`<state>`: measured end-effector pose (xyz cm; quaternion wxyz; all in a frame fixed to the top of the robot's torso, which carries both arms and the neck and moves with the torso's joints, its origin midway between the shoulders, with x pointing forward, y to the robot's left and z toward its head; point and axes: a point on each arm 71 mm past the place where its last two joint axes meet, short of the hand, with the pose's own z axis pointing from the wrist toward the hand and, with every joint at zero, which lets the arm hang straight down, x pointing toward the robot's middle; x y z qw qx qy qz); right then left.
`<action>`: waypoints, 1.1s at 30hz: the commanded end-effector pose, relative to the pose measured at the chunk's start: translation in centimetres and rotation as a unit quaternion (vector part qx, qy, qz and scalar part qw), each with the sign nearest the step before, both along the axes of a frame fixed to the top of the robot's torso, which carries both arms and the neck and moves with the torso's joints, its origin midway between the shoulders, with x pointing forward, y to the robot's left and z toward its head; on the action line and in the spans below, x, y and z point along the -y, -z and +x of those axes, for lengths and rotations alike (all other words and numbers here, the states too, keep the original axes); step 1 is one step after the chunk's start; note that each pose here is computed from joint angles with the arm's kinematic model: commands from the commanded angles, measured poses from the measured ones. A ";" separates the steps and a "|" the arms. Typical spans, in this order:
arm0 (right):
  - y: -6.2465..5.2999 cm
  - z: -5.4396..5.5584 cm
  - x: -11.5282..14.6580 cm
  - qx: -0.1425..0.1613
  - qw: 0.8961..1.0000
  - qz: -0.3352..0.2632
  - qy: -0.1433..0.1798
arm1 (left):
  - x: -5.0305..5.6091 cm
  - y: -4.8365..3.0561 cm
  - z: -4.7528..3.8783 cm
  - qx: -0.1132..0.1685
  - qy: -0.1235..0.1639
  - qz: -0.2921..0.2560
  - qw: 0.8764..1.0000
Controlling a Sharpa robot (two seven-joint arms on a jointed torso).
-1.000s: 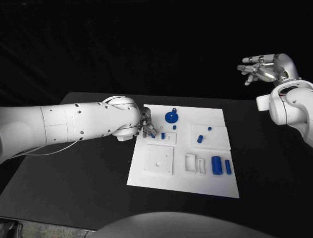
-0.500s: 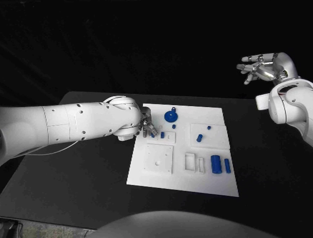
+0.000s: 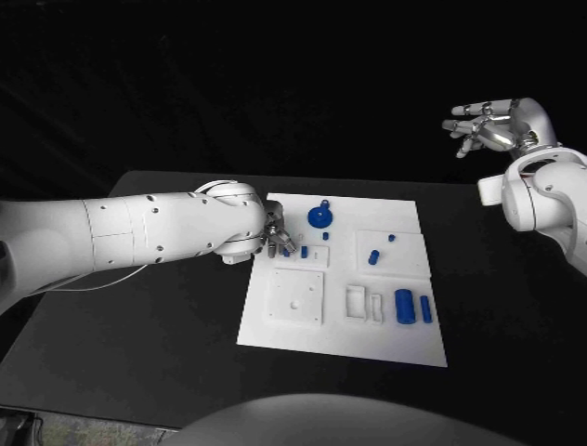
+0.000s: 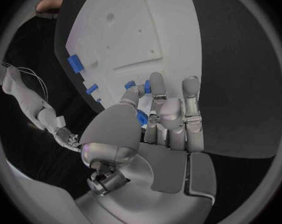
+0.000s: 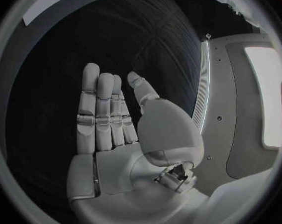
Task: Assemble the parts on the task board
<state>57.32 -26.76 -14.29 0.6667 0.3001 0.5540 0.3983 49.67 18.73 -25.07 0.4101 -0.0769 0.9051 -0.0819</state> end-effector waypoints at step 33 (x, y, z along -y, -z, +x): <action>0.5 -0.1 0.0 -0.005 1.000 0.001 -0.004 | -0.5 0.93 -0.10 -0.027 -0.006 0.002 1.000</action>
